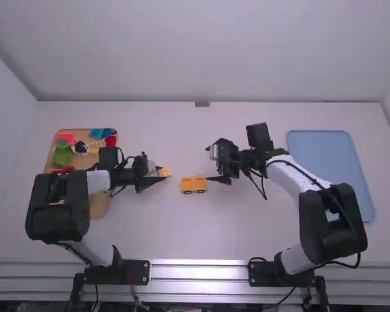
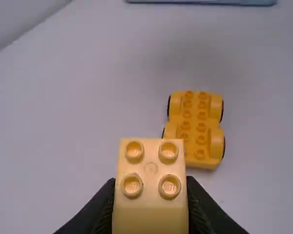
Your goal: Assemble lego blocks to make yellow taxi
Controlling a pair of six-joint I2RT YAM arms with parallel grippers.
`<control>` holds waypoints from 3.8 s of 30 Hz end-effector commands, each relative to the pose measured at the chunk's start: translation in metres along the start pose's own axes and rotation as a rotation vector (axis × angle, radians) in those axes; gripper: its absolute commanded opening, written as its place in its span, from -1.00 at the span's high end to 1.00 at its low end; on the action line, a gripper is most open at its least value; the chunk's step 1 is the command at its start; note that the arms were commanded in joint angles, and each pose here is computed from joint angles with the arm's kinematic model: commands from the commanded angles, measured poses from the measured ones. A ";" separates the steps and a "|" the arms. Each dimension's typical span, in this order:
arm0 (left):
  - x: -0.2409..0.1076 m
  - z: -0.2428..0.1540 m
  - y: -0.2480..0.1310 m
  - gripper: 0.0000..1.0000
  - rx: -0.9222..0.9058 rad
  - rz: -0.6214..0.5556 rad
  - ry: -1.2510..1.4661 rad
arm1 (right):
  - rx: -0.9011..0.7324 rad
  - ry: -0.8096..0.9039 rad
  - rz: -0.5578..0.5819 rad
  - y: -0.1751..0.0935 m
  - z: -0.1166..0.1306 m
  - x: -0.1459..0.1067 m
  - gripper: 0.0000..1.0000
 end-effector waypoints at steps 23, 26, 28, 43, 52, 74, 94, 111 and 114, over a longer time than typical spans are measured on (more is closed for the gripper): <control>0.035 -0.021 0.054 0.82 -0.119 0.101 0.006 | 0.092 0.162 -0.131 0.066 0.051 -0.078 -0.98; 0.035 -0.021 0.054 0.81 -0.121 0.104 -0.002 | 0.075 0.224 -0.093 0.072 0.044 -0.085 -0.98; 0.034 -0.023 0.053 0.80 -0.127 0.108 -0.004 | 0.066 0.240 -0.097 0.074 0.040 -0.090 -0.98; 0.033 -0.029 0.058 0.80 -0.147 0.128 -0.008 | 0.129 0.226 -0.145 0.095 0.053 -0.105 -0.98; 0.024 -0.033 0.069 0.92 -0.153 0.177 -0.009 | 0.127 0.153 -0.157 0.097 0.062 -0.103 -0.45; -0.002 -0.027 0.084 0.90 -0.166 0.192 -0.045 | 0.138 0.162 -0.147 0.096 0.065 -0.104 -0.15; -0.008 -0.031 0.082 0.96 -0.178 0.233 -0.042 | 0.144 0.173 -0.144 0.096 0.066 -0.105 -0.16; -0.009 -0.036 0.083 0.96 -0.198 0.245 -0.058 | 0.144 0.172 -0.144 0.096 0.066 -0.105 -0.16; -0.009 -0.035 0.083 0.96 -0.190 0.248 -0.050 | 0.144 0.173 -0.144 0.096 0.066 -0.105 -0.16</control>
Point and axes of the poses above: each hand's point on the last joint's axis, 136 mm out from that joint toward the fingers, its own y axis out along the fingers, its own z axis along the line the jaws close on, x = y × z, the point moved 7 cm from there along -y, back along the fingers, and after that the axes turned 9 degrees about -y, right-handed, at the moved point
